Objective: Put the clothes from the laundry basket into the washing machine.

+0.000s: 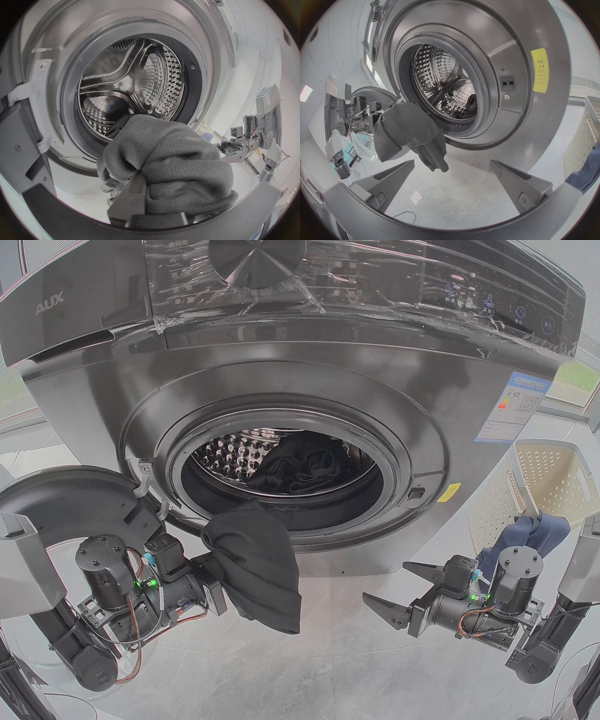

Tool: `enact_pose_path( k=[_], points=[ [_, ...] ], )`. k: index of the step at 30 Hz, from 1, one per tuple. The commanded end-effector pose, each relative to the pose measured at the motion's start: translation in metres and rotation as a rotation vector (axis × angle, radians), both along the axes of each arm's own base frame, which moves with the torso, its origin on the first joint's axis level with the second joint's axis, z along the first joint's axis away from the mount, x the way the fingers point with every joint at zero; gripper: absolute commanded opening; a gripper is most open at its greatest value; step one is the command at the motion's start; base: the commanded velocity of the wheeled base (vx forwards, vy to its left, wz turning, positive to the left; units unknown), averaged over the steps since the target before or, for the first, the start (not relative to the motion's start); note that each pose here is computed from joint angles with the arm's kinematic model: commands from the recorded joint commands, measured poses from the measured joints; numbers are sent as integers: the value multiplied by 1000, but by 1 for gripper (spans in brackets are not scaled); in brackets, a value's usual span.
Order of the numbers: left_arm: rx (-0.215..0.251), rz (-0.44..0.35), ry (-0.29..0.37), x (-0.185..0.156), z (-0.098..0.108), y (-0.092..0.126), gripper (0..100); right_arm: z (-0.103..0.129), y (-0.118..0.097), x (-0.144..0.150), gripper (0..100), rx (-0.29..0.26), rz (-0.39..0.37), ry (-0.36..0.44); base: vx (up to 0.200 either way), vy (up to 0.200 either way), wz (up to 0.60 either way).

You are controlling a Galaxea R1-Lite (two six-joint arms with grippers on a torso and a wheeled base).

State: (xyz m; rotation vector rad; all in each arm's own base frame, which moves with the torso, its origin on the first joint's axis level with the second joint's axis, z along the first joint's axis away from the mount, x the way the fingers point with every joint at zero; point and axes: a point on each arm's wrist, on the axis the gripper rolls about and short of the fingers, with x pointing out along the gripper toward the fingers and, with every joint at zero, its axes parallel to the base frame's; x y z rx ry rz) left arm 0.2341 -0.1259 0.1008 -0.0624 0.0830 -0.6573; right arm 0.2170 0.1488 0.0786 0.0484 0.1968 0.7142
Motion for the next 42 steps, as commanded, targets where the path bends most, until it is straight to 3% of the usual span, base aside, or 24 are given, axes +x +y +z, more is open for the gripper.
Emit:
enact_pose_path(
  k=[1, 9, 15, 22, 31, 42],
  points=[
    [2, -4, 3, -1, -1, -1, 0, -1, 1, -2, 100, -4, 8, 6, 0, 0, 0],
    [-4, -72, -1, -8, 0, -18, 0, -4, 10, -12, 100, -14, 57, 19, 150, 0, 0],
    [-21, -75, -28, 8, 0, -30, 0, -6, 16, -21, 100, -23, 95, 34, 0, 0, 0],
    [-59, 10, -73, 40, -3, -56, 0, -11, 17, -25, 100, -37, 109, 52, 0, 0, 0],
    [-115, 24, -139, 84, -9, -82, 0, -11, 17, -25, 100, -37, 110, 52, 0, 0, 0],
    [-155, 57, -157, 119, -14, -102, 0, -13, 19, -27, 100, -43, 121, 59, 0, 0, 0]
  ],
)
